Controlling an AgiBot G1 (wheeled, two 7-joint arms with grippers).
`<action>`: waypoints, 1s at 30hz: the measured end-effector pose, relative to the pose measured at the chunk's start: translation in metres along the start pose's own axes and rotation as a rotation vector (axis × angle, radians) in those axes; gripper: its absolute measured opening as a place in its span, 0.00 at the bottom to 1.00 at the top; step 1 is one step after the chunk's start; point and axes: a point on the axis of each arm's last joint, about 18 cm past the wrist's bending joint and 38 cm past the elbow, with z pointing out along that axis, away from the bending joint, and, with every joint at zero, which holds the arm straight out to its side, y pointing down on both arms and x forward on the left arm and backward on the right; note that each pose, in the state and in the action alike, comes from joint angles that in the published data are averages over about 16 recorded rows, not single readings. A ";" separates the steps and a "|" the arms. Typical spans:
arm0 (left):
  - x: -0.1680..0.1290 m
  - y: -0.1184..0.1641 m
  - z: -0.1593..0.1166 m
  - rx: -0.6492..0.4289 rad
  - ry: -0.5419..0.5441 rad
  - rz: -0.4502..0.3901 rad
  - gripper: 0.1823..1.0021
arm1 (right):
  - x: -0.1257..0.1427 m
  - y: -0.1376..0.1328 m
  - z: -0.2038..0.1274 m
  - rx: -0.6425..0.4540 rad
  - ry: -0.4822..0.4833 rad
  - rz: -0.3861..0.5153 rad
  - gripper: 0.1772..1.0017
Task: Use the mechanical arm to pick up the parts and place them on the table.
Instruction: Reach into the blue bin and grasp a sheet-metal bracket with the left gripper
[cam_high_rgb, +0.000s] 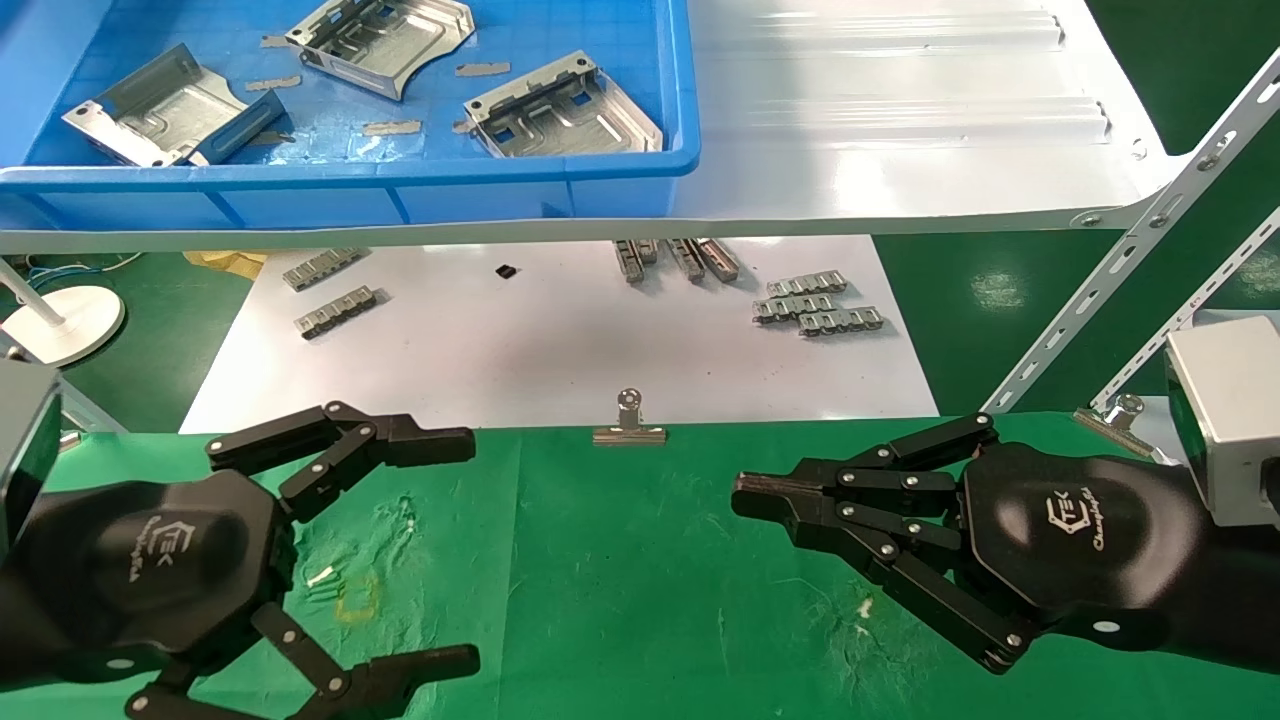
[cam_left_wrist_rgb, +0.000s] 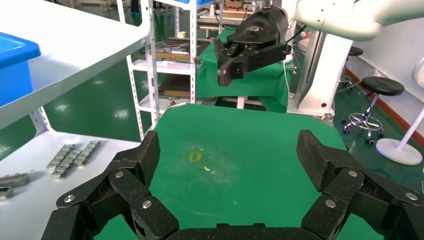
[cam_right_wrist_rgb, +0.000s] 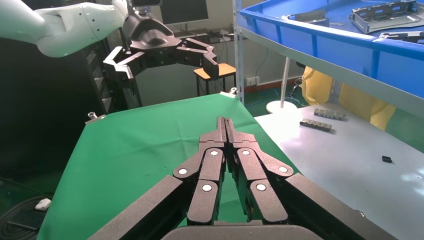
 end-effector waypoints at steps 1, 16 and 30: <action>-0.004 -0.004 0.000 -0.005 -0.007 0.013 1.00 | 0.000 0.000 0.000 0.000 0.000 0.000 0.04; -0.159 -0.096 0.003 -0.098 -0.351 0.128 1.00 | 0.000 0.000 0.000 0.000 0.000 0.000 0.02; -0.274 -0.105 0.009 -0.256 -0.754 0.036 1.00 | 0.000 0.000 0.000 0.000 0.000 0.000 0.02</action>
